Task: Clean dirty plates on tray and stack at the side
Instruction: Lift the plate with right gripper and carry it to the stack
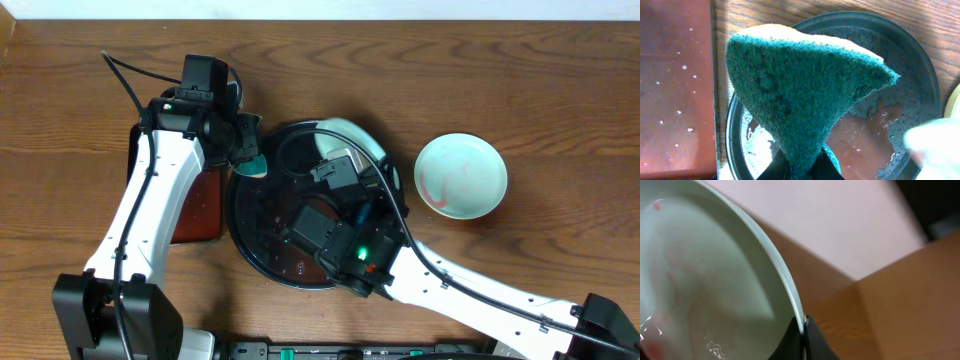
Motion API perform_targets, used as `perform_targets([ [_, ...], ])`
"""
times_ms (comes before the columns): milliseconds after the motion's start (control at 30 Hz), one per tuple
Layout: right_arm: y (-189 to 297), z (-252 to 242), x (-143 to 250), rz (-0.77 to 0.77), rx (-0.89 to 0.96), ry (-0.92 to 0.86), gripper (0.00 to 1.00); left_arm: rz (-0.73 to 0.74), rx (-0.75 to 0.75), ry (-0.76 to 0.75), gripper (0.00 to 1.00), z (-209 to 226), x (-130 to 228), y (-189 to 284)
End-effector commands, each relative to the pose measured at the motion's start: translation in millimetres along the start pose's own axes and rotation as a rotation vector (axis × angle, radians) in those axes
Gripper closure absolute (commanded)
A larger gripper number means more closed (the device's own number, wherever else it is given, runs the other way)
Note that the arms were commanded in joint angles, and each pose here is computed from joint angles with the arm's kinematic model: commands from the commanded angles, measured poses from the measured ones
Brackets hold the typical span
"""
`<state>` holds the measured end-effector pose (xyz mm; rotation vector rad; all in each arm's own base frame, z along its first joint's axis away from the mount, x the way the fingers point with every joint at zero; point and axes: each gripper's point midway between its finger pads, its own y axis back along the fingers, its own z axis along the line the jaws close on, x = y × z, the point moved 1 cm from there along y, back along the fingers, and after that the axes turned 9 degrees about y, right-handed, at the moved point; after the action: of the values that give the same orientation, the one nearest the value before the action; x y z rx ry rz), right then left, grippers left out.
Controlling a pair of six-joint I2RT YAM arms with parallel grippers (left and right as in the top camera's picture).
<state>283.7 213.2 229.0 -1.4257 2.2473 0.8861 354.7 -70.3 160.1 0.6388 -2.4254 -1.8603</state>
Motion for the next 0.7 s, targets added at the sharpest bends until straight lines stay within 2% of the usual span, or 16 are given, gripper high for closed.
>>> perform_targets([
  [0,-3.1,35.9,10.8,0.098,-0.287,-0.121,0.99,-0.014,-0.066,-0.008,0.92,12.2,-1.9,-0.9],
  [167,-10.3,72.8,28.3,0.286,-0.651,-0.251,0.99,-0.036,-0.272,0.014,0.92,53.1,-2.7,6.9],
  [367,-45.8,60.7,44.6,0.449,-0.874,-0.451,0.99,-0.058,-0.446,0.061,0.92,96.3,-7.1,20.5],
  [500,-81.4,29.6,66.1,0.516,-0.905,-0.576,0.99,-0.073,-0.482,0.098,0.92,112.5,-12.0,25.6],
  [667,-119.7,-13.7,117.5,0.636,-0.763,-0.671,0.99,-0.076,-0.489,0.151,0.92,120.3,-13.0,25.6],
])
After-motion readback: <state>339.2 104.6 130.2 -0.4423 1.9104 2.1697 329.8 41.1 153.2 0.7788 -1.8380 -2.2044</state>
